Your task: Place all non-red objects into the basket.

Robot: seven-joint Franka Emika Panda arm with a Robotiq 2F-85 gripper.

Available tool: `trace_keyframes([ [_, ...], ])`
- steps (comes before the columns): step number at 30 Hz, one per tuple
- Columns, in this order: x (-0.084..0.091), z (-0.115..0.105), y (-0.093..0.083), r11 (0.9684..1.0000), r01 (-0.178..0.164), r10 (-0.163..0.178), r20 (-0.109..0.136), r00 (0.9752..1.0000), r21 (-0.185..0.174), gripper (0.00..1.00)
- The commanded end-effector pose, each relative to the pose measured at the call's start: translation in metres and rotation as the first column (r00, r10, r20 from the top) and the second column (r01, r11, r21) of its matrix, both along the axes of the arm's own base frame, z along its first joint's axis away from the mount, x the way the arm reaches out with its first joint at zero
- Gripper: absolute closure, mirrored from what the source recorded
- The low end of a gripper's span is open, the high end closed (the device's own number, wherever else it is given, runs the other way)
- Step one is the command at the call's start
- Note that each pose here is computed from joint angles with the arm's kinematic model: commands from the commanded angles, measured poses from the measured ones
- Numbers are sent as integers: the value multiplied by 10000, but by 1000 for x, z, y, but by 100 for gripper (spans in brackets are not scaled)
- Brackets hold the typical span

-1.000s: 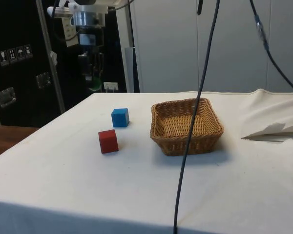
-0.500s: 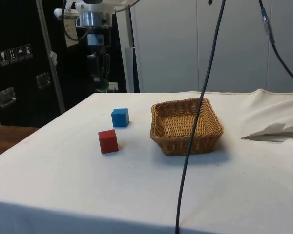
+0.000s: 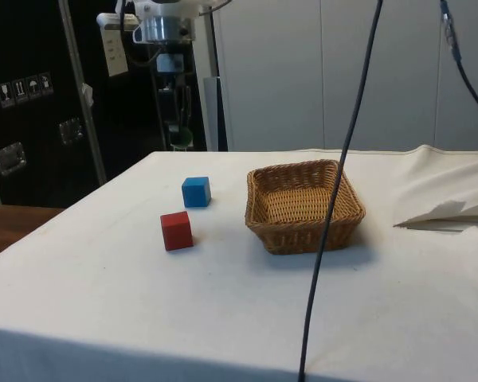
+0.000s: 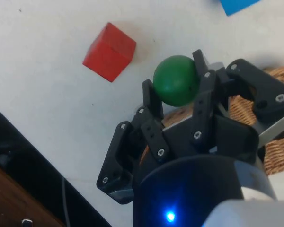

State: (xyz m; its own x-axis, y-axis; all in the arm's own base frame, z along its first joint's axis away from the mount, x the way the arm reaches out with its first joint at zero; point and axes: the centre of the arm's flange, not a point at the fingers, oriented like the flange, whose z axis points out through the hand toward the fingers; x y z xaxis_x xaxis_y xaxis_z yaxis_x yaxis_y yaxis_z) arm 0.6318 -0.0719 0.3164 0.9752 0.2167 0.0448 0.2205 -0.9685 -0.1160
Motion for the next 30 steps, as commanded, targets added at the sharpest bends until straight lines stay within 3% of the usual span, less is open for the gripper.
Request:
trace_keyframes([
  [1,-4,1,-1,9999,2,0,94,10000,-162,100],
  [3,-5,1,0,10000,-42,42,-24,10000,-43,100],
  [4,-10,1,-2,9998,-6,7,56,10000,-178,100],
  [9,-23,0,-4,9998,-33,33,-26,10000,-186,100],
  [12,-30,-1,-5,10000,-17,16,-177,9998,-38,100],
  [13,-34,0,-6,9999,-21,20,-102,9999,-151,100],
  [29,-71,-4,-9,9999,69,-62,-437,9990,153,100],
  [30,-76,-4,-10,9999,116,-114,-376,9992,39,100],
])
